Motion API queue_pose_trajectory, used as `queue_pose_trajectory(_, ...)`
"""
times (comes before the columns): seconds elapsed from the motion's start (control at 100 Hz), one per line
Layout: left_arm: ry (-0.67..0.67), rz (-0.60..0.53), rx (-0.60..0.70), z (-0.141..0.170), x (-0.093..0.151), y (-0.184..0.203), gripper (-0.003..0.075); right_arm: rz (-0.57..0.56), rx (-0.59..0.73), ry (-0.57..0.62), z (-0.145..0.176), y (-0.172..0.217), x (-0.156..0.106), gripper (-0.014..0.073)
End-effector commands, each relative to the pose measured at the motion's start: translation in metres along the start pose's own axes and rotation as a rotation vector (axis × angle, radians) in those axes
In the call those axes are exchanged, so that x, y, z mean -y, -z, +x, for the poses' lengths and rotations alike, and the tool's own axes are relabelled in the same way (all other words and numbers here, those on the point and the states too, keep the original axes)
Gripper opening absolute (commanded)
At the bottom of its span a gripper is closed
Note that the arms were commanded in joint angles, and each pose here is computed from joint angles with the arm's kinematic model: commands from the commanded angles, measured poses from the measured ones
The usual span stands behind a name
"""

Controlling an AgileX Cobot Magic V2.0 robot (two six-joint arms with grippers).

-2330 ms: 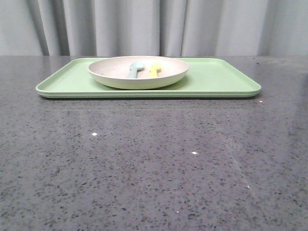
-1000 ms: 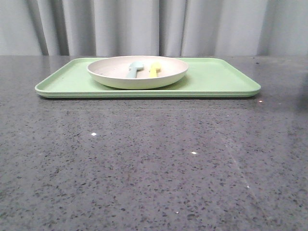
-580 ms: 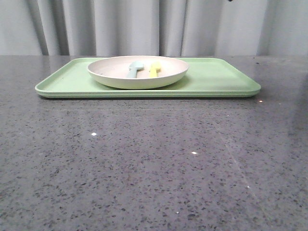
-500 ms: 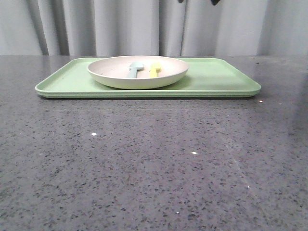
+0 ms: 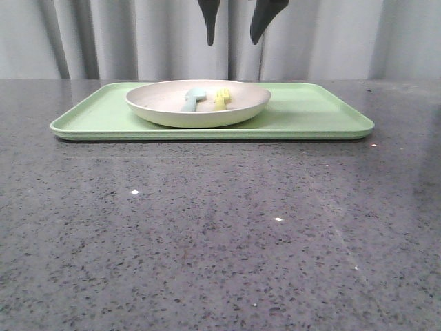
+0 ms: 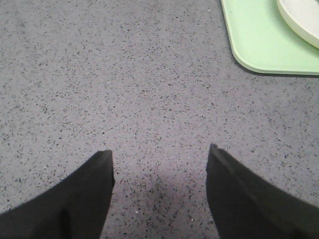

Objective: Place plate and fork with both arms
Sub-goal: 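Lower the right gripper into the plate around the yellow fork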

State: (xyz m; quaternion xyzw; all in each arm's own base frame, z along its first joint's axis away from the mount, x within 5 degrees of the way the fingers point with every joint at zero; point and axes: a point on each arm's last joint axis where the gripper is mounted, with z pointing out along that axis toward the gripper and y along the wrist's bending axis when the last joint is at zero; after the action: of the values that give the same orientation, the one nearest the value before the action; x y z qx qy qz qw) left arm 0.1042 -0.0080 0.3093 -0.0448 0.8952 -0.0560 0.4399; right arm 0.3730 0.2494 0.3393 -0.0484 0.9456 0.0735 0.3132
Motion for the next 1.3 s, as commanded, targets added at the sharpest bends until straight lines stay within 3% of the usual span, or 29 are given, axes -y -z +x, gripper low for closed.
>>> queue_pose_trajectory(0.0, 0.007, 0.014, 0.086, -0.012, 0.002, 0.005, 0.0407, -0.018, 0.104, -0.012, -0.015, 0.025, 0.0, 0.0438)
queue_pose_trajectory(1.29, 0.007, 0.014, 0.086, -0.012, 0.002, 0.005, 0.0407, 0.012, 0.024, -0.022, -0.002, -0.039, -0.009, 0.0438)
